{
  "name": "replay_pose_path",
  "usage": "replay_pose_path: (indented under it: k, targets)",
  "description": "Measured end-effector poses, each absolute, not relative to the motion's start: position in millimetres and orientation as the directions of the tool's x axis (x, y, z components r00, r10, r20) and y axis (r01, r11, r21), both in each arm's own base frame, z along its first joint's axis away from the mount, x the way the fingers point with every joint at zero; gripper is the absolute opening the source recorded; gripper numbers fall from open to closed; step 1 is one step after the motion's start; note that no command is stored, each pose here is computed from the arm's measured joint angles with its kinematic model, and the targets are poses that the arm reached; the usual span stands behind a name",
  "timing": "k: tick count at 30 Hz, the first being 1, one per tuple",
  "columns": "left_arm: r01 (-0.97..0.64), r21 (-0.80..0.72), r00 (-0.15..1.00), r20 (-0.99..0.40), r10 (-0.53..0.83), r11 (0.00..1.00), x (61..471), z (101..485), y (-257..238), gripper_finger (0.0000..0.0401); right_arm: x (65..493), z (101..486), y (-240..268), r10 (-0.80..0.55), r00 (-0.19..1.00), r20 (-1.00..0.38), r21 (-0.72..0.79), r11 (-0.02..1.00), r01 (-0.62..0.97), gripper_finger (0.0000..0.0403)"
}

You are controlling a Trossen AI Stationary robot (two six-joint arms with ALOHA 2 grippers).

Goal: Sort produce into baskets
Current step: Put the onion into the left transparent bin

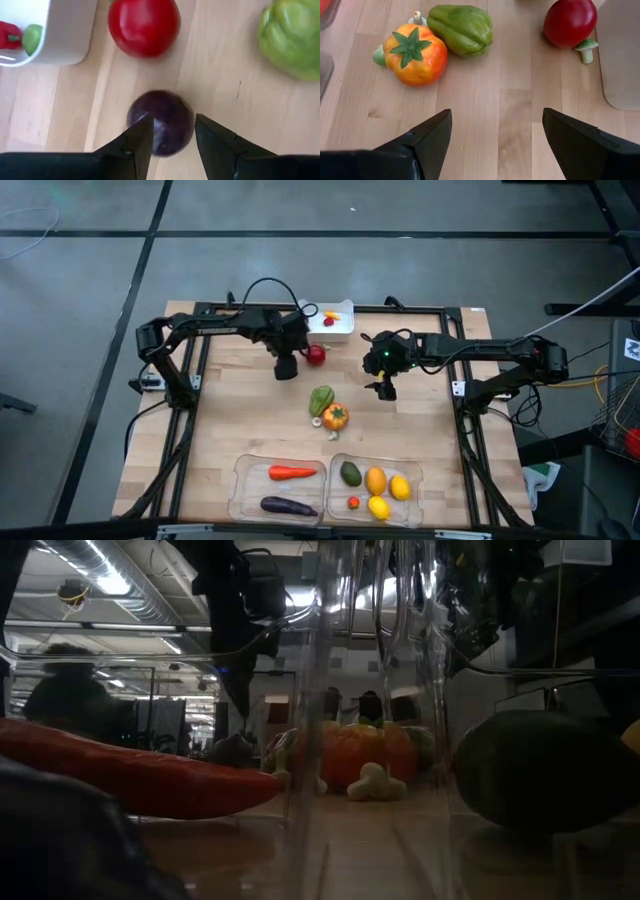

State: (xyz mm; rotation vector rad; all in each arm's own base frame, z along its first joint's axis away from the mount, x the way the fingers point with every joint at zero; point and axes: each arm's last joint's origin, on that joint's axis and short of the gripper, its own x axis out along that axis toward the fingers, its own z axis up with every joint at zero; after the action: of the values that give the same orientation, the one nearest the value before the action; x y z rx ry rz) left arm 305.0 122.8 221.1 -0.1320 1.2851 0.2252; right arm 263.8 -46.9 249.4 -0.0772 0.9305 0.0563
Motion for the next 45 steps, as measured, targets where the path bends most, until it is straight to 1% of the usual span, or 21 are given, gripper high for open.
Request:
replay_pose_path:
  k: [2, 4, 9, 14, 19, 25, 33, 36, 40, 44, 45]
  targets:
    - [-0.234, 0.042, 0.241, -0.965, 0.1, 0.971, 303.3, 220.6, 122.3, 0.0153, 263.8, 249.4, -46.9, 0.015, 0.596, -0.803, -0.042, 0.996, -0.082, 0.0308]
    - [-0.232, 0.085, 0.216, -0.967, 0.136, 0.969, 302.6, 220.4, 121.6, 0.0171, 263.8, 249.4, -46.9, 0.015, 0.596, -0.803, -0.042, 0.996, -0.082, 0.0308]
    - [-0.256, 0.272, 0.144, -0.938, 0.315, 0.928, 302.9, 221.1, 120.9, 0.0221, 263.8, 249.4, -46.9, 0.015, 0.596, -0.803, -0.042, 0.996, -0.082, 0.0308]
    - [-0.321, 0.269, 0.135, -0.936, 0.325, 0.908, 302.8, 221.2, 119.8, 0.0244, 263.8, 249.4, -46.9, 0.015, 0.596, -0.803, -0.042, 0.996, -0.082, 0.0308]
    - [-0.373, 0.243, 0.14, -0.939, 0.313, 0.896, 303.0, 221.0, 119.4, 0.0245, 263.6, 249.3, -47.6, -0.008, 0.592, -0.806, -0.056, 0.997, -0.062, 0.0308]
    - [-0.482, 0.209, 0.141, -0.94, 0.311, 0.851, 303.1, 221.0, 119.3, 0.0245, 263.5, 249.2, -47.8, -0.014, 0.59, -0.807, -0.051, 0.998, -0.046, 0.0308]
    - [-0.578, 0.175, 0.146, -0.939, 0.312, 0.797, 303.5, 221.1, 119.3, 0.0242, 263.5, 249.2, -47.8, -0.014, 0.59, -0.807, -0.052, 0.998, -0.046, 0.0308]
    - [-0.642, 0.15, 0.146, -0.939, 0.311, 0.752, 303.7, 221.0, 118.7, 0.0241, 263.5, 249.2, -47.8, -0.014, 0.59, -0.807, -0.052, 0.998, -0.046, 0.0308]
    - [-0.747, 0.1, 0.144, -0.941, 0.307, 0.657, 303.5, 220.8, 118.5, 0.0241, 263.5, 249.2, -47.8, -0.014, 0.59, -0.807, -0.052, 0.998, -0.046, 0.0308]
    - [-0.817, 0.061, 0.13, -0.95, 0.285, 0.574, 299.7, 218.4, 122.6, 0.0241, 263.5, 249.2, -47.8, -0.014, 0.59, -0.807, -0.052, 0.998, -0.046, 0.0308]
    - [-0.82, 0.048, 0.134, -0.953, 0.273, 0.57, 299.3, 218.2, 123.4, 0.0241, 263.5, 249.2, -47.8, -0.014, 0.59, -0.807, -0.052, 0.998, -0.046, 0.0308]
